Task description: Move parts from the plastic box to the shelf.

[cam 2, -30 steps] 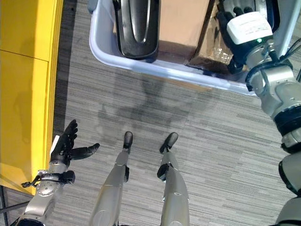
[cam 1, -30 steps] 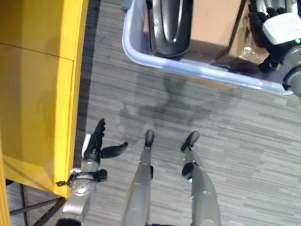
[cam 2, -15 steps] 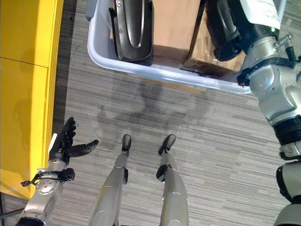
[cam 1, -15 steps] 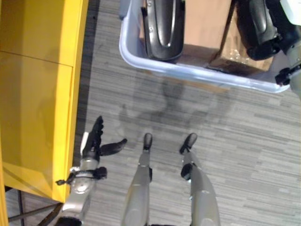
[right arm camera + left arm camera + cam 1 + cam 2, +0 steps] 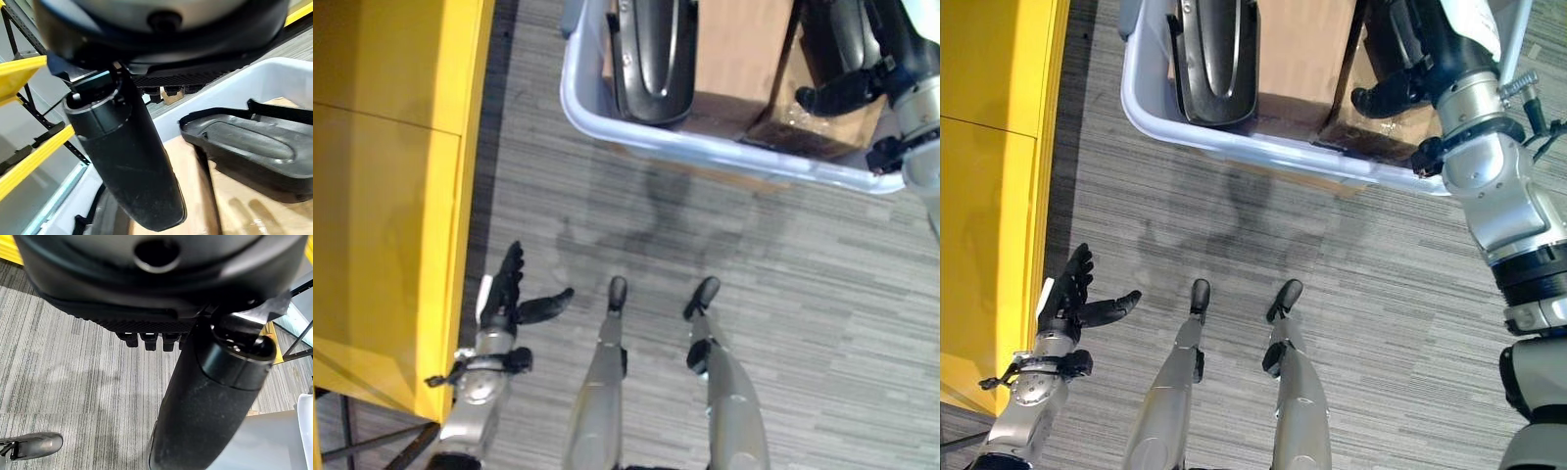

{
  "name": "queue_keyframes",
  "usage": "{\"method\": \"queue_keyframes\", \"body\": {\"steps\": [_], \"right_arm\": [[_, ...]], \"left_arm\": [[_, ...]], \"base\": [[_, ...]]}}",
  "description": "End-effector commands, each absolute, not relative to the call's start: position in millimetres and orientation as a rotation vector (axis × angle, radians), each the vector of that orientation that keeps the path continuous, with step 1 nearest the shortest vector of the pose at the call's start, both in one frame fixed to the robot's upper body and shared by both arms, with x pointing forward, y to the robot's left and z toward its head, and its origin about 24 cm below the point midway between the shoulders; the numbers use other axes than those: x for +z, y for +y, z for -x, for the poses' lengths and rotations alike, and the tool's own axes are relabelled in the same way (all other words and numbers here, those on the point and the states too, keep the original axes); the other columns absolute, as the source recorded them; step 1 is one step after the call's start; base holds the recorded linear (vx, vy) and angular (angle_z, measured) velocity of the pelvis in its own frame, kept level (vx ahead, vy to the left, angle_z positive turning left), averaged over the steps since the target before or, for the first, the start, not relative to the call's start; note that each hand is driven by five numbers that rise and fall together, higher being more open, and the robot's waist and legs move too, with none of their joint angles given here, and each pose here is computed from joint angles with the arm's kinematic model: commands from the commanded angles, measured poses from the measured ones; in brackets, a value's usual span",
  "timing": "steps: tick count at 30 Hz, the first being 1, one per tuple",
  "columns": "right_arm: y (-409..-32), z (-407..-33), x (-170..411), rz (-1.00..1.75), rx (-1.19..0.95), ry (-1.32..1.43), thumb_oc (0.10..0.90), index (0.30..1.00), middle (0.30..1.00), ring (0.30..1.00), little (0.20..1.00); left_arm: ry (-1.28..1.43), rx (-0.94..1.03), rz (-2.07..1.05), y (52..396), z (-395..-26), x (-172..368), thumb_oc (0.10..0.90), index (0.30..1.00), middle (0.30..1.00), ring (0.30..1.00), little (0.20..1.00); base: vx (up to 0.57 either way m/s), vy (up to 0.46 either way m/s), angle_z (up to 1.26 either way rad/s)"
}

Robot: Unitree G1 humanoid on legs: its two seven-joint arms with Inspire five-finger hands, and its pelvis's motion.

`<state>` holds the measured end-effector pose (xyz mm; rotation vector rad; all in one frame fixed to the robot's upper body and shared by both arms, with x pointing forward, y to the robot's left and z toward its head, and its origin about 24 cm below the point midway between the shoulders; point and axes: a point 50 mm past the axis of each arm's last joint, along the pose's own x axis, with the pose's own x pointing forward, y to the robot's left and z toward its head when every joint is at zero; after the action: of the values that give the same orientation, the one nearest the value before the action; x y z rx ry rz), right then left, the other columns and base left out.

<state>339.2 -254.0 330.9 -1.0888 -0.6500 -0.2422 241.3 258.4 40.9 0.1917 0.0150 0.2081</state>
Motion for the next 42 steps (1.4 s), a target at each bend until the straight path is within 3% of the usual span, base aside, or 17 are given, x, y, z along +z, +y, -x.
{"method": "queue_keyframes", "body": {"steps": [1,17,32,42], "right_arm": [[-271.1,-312.4,378.3,1.177,-0.386,-0.79,0.9,1.0,1.0,1.0,1.0],[-312.3,-306.2,376.3,1.592,-0.516,-0.558,0.9,1.0,1.0,1.0,1.0],[-307.9,-301.4,397.0,1.932,-0.611,-0.542,0.9,1.0,1.0,1.0,1.0],[-312.8,-300.8,407.6,1.98,-0.702,-0.529,0.9,1.0,1.0,1.0,1.0]], "left_arm": [[-0.086,0.235,-0.227,275.3,-225.8,62.8,0.9,1.0,1.0,1.0,1.0],[-0.087,0.229,-0.264,278.2,-224.9,63.8,0.9,1.0,1.0,1.0,1.0],[-0.095,0.235,-0.313,280.9,-225.6,68.0,0.9,1.0,1.0,1.0,1.0],[-0.098,0.238,-0.307,278.7,-227.0,67.0,0.9,1.0,1.0,1.0,1.0]], "base": [[0.0,0.0,0.0],[0.0,0.0,0.0],[0.01,-0.005,0.0],[0.01,-0.004,0.02]]}}
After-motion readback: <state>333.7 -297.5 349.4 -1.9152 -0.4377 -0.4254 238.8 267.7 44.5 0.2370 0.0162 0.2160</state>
